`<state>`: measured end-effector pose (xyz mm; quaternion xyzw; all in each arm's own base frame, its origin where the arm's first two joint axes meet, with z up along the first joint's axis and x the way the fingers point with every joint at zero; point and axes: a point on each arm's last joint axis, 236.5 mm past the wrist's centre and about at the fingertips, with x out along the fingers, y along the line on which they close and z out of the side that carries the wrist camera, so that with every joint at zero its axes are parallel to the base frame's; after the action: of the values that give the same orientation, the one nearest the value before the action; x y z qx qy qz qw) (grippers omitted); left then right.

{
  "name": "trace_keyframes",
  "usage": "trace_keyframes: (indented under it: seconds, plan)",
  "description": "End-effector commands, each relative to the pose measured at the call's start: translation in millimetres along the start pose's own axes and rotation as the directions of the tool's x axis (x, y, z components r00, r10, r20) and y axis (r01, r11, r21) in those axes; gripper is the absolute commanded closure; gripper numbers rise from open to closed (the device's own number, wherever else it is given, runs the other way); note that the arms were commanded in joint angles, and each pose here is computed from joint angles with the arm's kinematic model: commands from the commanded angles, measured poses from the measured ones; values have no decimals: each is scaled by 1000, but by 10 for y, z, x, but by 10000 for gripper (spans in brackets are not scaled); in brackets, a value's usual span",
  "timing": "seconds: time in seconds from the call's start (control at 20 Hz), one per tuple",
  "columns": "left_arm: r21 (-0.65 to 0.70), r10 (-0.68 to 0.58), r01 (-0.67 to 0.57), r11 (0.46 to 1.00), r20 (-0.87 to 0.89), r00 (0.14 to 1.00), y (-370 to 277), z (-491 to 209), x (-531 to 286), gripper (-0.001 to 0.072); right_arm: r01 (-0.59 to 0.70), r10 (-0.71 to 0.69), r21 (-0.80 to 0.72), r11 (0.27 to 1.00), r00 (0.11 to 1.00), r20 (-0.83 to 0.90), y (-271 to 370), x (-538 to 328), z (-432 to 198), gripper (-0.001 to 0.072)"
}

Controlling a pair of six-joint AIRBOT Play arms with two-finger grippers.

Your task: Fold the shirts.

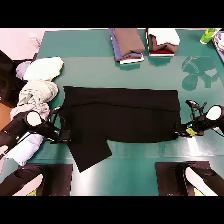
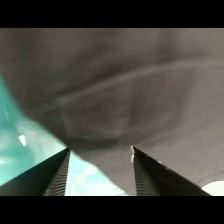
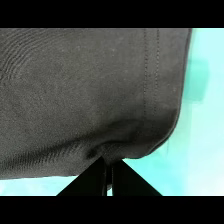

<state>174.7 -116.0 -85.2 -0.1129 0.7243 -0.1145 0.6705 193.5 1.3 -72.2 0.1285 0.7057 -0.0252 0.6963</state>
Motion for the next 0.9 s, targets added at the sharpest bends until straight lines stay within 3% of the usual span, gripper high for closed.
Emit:
trace_keyframes:
  seconds: [0.0,0.05,0.15,0.35,0.5,0.7,0.85]
  plan:
    - [26,-3,3,1000,7,1000,-103,-30,110,242,-1,1,0,1000,1000,1,6,-5,-1,691]
    - [25,-4,4,1000,6,1000,-107,-32,110,271,-2,2,0,1000,1000,1,7,-5,0,691]
    - [28,-5,5,1000,12,1000,-117,-17,91,677,-1,1,-1,1000,1000,5,8,-17,7,691]
    - [88,21,-22,996,4,1000,-157,32,-141,683,7,-6,-18,1000,999,43,8,-186,-65,693]
    - [111,14,-23,994,85,996,-202,9,-394,684,81,-78,-39,996,996,53,-158,-386,-267,693]
    - [149,2,-8,989,38,999,-248,-383,-666,684,88,-88,-6,996,995,38,-253,-560,-549,694]
    - [183,-6,-12,983,96,995,-348,-275,-925,684,91,-93,23,996,989,114,-301,-702,-471,696]
